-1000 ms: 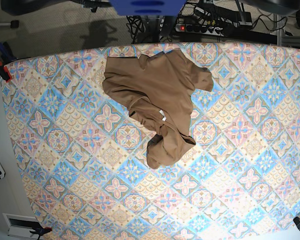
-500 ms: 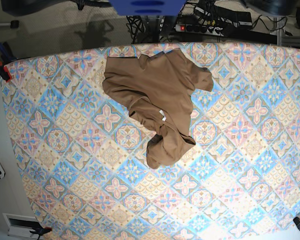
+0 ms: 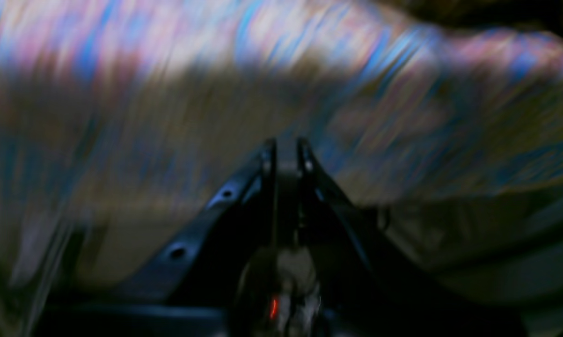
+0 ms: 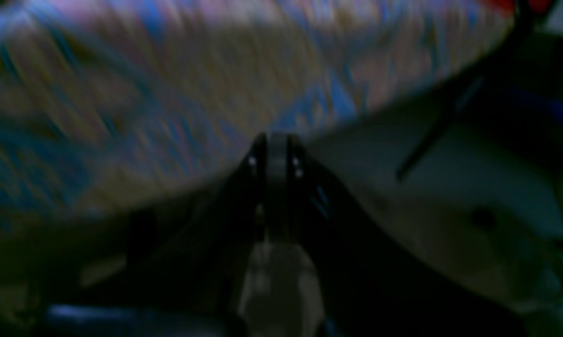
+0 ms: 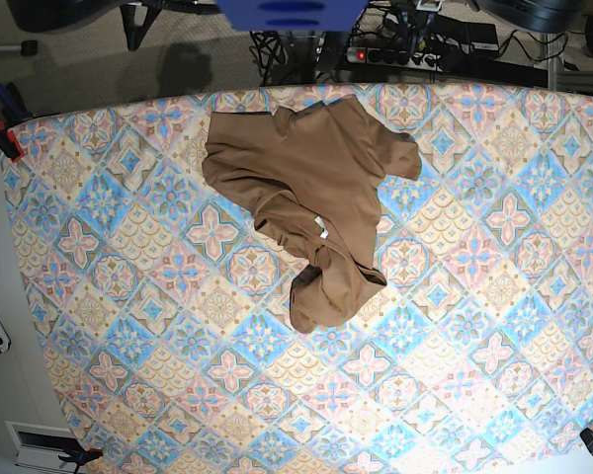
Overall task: Layout the t-shirt on the table in an organized manner, then fold the t-shirt properly
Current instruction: 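Lower both grippers onto the brown t-shirt and grasp its edges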
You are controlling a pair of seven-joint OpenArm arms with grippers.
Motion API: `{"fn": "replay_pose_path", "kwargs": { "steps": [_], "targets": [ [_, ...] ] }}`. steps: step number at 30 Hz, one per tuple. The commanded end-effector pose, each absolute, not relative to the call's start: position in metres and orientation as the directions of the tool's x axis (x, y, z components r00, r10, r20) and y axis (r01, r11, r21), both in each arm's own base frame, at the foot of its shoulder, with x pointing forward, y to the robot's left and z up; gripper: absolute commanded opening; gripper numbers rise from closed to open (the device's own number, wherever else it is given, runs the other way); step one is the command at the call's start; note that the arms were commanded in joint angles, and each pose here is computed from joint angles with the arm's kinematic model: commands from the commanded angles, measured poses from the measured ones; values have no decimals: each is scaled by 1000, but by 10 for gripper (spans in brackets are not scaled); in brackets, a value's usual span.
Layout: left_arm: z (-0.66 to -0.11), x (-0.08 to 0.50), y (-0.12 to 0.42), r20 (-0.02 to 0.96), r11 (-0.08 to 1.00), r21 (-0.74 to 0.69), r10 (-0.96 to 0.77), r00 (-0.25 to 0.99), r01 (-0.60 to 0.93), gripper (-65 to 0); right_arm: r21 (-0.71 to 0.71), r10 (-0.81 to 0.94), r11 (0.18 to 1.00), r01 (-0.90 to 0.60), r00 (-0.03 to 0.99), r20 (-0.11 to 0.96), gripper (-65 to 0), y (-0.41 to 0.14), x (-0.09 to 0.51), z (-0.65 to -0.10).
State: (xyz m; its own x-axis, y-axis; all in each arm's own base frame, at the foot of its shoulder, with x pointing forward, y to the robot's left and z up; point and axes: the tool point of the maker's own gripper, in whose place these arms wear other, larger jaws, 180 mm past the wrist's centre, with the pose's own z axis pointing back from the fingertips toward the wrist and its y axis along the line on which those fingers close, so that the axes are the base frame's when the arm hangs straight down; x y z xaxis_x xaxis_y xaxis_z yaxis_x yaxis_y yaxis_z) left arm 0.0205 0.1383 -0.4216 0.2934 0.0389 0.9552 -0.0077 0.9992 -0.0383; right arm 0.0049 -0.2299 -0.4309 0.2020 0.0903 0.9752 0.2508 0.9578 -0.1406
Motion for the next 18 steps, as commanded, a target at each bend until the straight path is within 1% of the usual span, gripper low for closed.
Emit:
{"fn": "replay_pose_path", "kwargs": {
  "steps": [1, 4, 7, 9, 11, 13, 16, 18],
  "targets": [
    [-409, 16, 135, 963, 999, -37, 32, 268, 15, -650, -155, 114, 955, 252, 168, 979, -648, -235, 1, -416],
    [-387, 33, 126, 981, 998, -33, 23, 192, 49, -650, -151, 129, 961, 231, 106, 986, -646, -229, 10, -393],
    [-367, 49, 122, 992, 998, -34, 26, 119, 59, -616, -139, 135, 968, 209, 33, 990, -646, -221, 23, -371],
    [-354, 59, 122, 997, 998, -34, 29, 72, 59, -584, -132, 132, 973, 189, 8, 991, -645, -215, 26, -359],
    [-342, 68, 122, 999, 997, -31, 29, 29, 64, -556, -123, 125, 978, 166, 3, 992, -645, -209, 33, -350],
    [-333, 75, 122, 1000, 997, -29, 28, 5, 65, -540, -115, 110, 983, 141, 43, 993, -645, -203, 41, -345],
    [-324, 93, 122, 999, 998, -28, 27, 26, 65, -533, -104, 94, 989, 106, 94, 991, -645, -194, 59, -335],
    [-314, 110, 128, 999, 998, -8, 5, 48, 55, -533, -101, 92, 991, 92, 105, 990, -645, -191, 75, -326]
  ]
}}
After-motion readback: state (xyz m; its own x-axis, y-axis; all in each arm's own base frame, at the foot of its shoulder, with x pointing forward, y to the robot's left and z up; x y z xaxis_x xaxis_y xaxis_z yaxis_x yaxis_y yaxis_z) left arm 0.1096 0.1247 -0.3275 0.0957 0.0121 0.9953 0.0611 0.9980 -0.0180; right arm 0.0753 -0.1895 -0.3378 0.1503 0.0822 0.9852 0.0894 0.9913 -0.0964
